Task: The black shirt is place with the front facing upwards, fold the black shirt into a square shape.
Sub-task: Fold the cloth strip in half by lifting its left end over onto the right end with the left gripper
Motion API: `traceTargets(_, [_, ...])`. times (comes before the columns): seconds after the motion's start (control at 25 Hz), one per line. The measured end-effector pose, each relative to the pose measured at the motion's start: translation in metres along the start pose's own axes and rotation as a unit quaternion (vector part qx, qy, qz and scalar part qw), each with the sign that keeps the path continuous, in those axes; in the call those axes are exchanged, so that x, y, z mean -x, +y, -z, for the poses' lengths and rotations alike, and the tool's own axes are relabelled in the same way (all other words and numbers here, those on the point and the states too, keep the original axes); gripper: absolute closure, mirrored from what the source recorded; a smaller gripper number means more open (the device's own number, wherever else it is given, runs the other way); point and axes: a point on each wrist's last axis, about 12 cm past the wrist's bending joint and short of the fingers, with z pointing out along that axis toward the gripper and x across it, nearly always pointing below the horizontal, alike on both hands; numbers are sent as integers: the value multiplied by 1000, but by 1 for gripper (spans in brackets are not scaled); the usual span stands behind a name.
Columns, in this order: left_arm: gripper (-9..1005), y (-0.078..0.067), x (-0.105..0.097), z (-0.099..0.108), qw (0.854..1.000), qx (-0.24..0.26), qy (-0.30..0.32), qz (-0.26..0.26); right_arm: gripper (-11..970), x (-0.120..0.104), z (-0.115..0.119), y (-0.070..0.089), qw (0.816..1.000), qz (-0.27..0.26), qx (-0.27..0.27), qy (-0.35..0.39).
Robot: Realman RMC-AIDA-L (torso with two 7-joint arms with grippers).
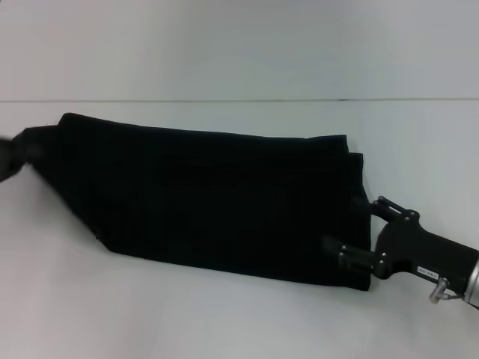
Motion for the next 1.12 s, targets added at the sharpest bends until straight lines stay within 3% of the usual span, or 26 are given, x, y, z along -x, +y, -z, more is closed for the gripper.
traceTargets(0.2, [948,-54,7,-45,996,-68,42,-44,24,-8,11,1,1000,-13,-17,2])
traceTargets(0.32, [949,-97,0,-83,988,-104,84,-83,24,-12,16,3,999,-21,-26,3])
traceTargets(0.4, [950,-133,-13,-114,977,-126,124,-121,24,-16,20,5,999,-26,-32,4])
traceTargets(0.52, [950,-172,-37,-145,960,-153,168,-162,24,-19,26,5,999,-33,-41,5])
traceTargets(0.64, [950,-192,-67,-166,946,-171,206,-183,24,-22,30,7,998,-38,-47,5])
traceTargets(0.76, [949,-189,-100,-180,938,-172,239,-182,24,-24,31,8,998,-41,-48,7])
traceTargets(0.92, [949,-162,-151,-192,931,-179,286,-140,24,-26,30,8,998,-45,-53,10])
traceTargets(1.0, [949,-152,-164,-191,930,-180,295,-124,24,-25,26,6,997,-44,-58,15])
traceTargets(1.12, [949,-145,-168,-187,931,-191,290,-113,23,-21,18,0,997,-42,-66,16])
